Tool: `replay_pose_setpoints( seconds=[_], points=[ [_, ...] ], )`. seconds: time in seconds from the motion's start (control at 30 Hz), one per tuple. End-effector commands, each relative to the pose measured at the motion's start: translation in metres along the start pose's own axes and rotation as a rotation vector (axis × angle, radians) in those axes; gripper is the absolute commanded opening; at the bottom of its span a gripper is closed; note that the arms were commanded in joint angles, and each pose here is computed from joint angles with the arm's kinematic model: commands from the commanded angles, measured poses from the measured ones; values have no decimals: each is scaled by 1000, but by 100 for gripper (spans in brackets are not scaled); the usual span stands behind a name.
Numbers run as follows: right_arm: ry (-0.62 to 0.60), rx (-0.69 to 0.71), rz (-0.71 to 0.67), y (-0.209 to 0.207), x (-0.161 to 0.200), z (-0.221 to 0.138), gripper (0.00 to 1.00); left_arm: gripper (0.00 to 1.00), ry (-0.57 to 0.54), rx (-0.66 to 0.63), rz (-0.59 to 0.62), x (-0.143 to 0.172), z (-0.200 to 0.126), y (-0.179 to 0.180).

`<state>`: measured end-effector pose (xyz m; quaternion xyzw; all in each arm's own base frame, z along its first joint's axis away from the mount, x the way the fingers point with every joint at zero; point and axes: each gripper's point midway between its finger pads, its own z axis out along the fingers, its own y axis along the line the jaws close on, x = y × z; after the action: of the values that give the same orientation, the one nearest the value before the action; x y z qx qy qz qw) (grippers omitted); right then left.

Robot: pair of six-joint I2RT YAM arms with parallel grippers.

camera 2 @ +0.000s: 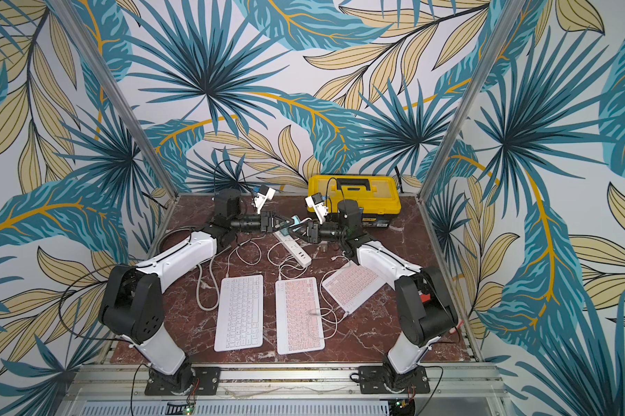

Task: Unplug the wireless keyboard
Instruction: Remove the power cord from the plug.

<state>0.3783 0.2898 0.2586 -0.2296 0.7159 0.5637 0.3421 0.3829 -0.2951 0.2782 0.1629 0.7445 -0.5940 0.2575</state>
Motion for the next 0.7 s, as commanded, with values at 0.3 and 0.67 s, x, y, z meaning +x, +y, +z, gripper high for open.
replay_pose_setpoints(
  seconds=[0.3, 0.67],
  points=[
    [39, -119, 50, 1, 12, 10, 23, 32, 66, 170, 131, 5, 5, -56],
    [72, -158, 107, -6, 23, 17, 23, 14, 83, 194, 141, 7, 13, -66]
  ],
)
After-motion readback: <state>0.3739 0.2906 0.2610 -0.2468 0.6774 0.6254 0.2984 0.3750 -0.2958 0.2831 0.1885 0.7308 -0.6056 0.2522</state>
